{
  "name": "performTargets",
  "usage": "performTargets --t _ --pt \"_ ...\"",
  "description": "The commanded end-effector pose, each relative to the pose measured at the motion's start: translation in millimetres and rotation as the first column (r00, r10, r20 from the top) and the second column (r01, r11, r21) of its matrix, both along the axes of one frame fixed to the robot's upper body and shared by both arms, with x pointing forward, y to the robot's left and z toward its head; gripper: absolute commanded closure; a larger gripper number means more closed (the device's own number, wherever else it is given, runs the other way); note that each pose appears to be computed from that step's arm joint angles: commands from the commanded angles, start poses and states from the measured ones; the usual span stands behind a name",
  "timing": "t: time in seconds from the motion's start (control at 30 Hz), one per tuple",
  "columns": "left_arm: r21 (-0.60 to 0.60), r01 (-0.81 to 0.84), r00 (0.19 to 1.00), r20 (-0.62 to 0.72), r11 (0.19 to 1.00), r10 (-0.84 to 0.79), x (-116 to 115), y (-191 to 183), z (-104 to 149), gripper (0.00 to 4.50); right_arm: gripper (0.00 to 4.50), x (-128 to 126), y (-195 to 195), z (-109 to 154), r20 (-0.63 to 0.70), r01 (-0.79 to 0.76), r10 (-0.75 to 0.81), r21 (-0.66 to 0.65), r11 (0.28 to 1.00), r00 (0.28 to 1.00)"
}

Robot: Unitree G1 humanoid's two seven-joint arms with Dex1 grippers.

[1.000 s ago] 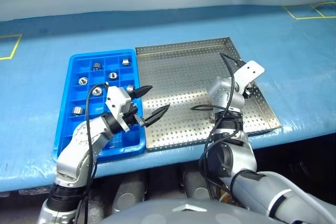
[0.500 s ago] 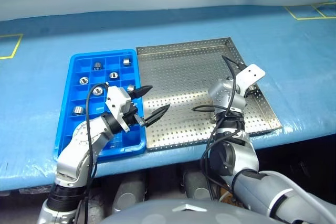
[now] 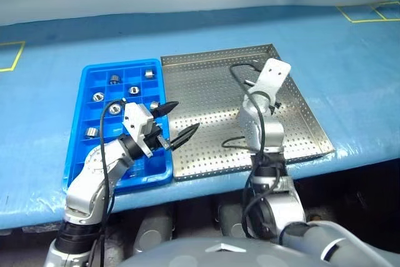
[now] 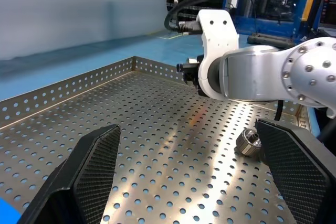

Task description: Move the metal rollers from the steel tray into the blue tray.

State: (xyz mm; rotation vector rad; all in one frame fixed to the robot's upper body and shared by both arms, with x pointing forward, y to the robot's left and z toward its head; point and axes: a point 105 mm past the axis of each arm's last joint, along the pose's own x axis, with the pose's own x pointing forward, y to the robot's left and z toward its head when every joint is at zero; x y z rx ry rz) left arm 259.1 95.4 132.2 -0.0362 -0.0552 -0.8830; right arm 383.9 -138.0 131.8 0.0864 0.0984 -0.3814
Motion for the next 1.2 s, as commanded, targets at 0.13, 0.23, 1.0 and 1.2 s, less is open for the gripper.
performTargets --t 0.13,0.23,1.0,1.2 --pt "-0.053 -0.152 0.978 0.135 0.987 0.158 -7.1 29.8 25.6 0.00 3.68 -26.7 85.6 47.1 0.165 -0.587 0.602 -0.135 0.798 0.781" --pt "-0.076 -0.246 0.953 0.160 0.966 0.256 -12.4 51.7 29.6 0.00 3.68 -39.2 118.8 45.7 0.118 -0.754 0.769 -0.154 0.639 0.628" --pt "-0.053 -0.443 0.894 0.041 0.895 0.445 -65.2 107.0 -1.7 0.00 3.68 -125.8 166.6 -17.5 -0.301 -0.992 0.949 0.042 0.116 0.099" --pt "-0.061 -0.405 0.913 0.032 0.912 0.407 -59.5 98.5 -3.4 0.00 3.33 -131.4 155.2 -36.7 -0.372 -0.984 0.922 0.097 0.150 0.104"
